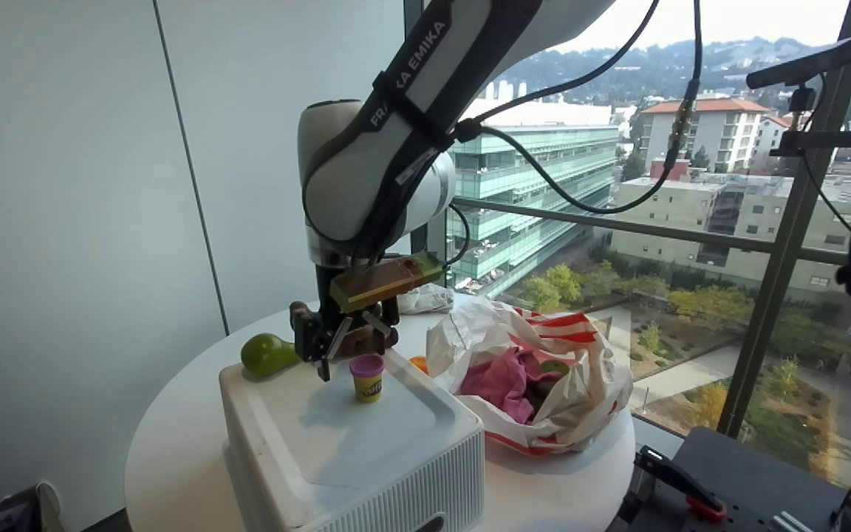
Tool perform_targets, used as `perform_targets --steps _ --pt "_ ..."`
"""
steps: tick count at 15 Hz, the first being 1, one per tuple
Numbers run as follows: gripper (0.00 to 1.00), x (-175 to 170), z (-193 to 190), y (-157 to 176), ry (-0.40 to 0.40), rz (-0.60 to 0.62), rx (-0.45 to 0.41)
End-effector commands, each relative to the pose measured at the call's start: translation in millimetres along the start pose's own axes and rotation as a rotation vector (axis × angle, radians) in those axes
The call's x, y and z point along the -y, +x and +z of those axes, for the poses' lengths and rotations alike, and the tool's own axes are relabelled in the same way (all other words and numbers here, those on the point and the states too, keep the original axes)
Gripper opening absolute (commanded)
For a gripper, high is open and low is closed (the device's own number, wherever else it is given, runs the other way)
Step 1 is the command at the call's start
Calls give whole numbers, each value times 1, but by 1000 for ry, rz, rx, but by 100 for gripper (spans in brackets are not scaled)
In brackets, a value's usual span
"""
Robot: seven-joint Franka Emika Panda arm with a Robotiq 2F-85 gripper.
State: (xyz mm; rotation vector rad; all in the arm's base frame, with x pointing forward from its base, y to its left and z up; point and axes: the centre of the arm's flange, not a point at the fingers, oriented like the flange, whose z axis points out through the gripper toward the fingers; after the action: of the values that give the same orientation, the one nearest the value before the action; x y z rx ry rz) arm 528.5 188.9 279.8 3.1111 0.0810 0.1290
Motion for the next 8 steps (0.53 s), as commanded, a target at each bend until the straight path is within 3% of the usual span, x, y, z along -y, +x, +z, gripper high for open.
perform_targets --steps 1,4,5,6,8 --pt "100 -3 11 0 -22 -2 -13" --pt "100 -8 20 0 -35 -2 -6" --pt "75 -10 21 0 -36 -2 -10" --pt "74 -11 19 0 -32 -7 -16" --pt "58 -12 12 0 -40 -18 -32"
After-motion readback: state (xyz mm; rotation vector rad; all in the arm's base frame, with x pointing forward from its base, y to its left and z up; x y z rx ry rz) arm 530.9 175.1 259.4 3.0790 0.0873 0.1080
